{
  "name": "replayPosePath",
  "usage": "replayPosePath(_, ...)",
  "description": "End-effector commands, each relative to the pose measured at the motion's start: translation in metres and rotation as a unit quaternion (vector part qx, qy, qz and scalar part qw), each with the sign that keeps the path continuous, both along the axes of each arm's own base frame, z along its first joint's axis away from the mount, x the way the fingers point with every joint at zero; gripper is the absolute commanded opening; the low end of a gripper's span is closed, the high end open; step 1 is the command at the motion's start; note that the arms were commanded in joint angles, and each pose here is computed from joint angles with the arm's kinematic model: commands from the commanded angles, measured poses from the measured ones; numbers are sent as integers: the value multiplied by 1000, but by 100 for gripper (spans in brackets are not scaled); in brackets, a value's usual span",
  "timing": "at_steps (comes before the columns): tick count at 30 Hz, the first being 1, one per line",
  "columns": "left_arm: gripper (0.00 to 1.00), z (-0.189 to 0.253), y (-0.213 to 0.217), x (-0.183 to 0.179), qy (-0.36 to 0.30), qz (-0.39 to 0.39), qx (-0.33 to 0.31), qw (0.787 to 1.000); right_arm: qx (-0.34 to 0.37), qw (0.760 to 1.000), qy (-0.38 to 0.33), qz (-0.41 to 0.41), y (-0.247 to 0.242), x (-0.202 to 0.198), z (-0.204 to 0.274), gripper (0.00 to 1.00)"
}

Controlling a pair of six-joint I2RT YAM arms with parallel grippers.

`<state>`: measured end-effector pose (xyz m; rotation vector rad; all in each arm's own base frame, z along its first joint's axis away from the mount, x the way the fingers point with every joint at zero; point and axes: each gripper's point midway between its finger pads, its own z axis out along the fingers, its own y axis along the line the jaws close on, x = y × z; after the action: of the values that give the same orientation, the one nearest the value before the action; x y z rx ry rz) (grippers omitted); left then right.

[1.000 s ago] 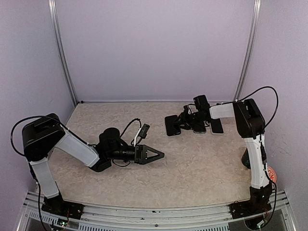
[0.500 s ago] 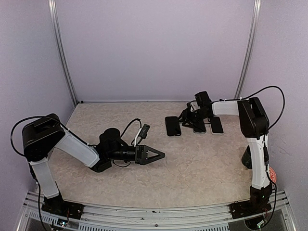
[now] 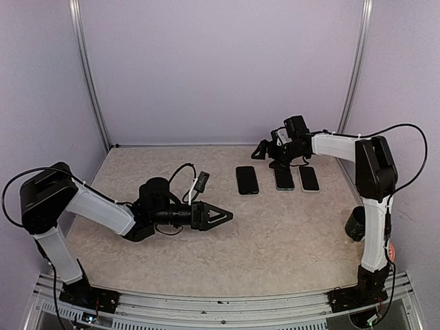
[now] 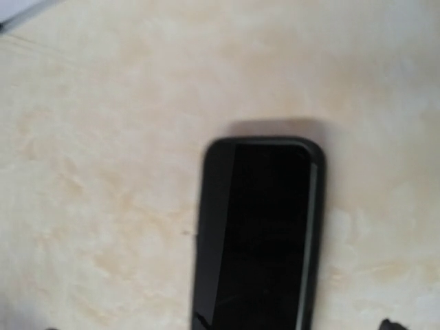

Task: Put the phone into the phone case
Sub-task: Reset both arms

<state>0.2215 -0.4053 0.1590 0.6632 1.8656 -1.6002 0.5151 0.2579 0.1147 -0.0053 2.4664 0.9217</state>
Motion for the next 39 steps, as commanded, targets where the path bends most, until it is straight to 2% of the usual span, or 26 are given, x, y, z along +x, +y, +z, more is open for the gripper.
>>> replayPosePath(1, 99, 12, 21, 32, -22, 77, 22, 997, -6, 998, -57, -2, -13, -5, 56, 100)
replayPosePath(10, 99, 46, 81, 85, -71, 242, 85, 964, -14, 987, -157, 3, -32, -41, 142, 100)
replayPosePath(14, 99, 70, 106, 96, -93, 292, 87, 948, -10, 976, -217, 18, -38, -67, 166, 99)
replayPosePath(19, 99, 87, 147, 115, -106, 376, 118, 913, -51, 950, -307, 12, -63, -101, 176, 99)
replayPosePath(22, 99, 96, 170, 121, -111, 405, 118, 900, -87, 934, -347, -4, -81, -117, 179, 99)
replayPosePath(25, 99, 99, 196, 130, -103, 440, 117, 884, -117, 928, -353, -16, -97, -131, 176, 99)
replayPosePath(28, 99, 92, 222, 140, -86, 472, 107, 871, -146, 932, -330, -42, -119, -137, 154, 99)
replayPosePath(33, 99, 74, 256, 149, -88, 512, 96, 849, -100, 939, -318, -78, -158, -154, 134, 100)
replayPosePath(35, 99, 69, 267, 152, -86, 524, 101, 841, -100, 928, -342, -108, -180, -161, 142, 100)
replayPosePath(39, 99, 67, 279, 153, -92, 538, 97, 833, -145, 894, -394, -154, -205, -185, 157, 99)
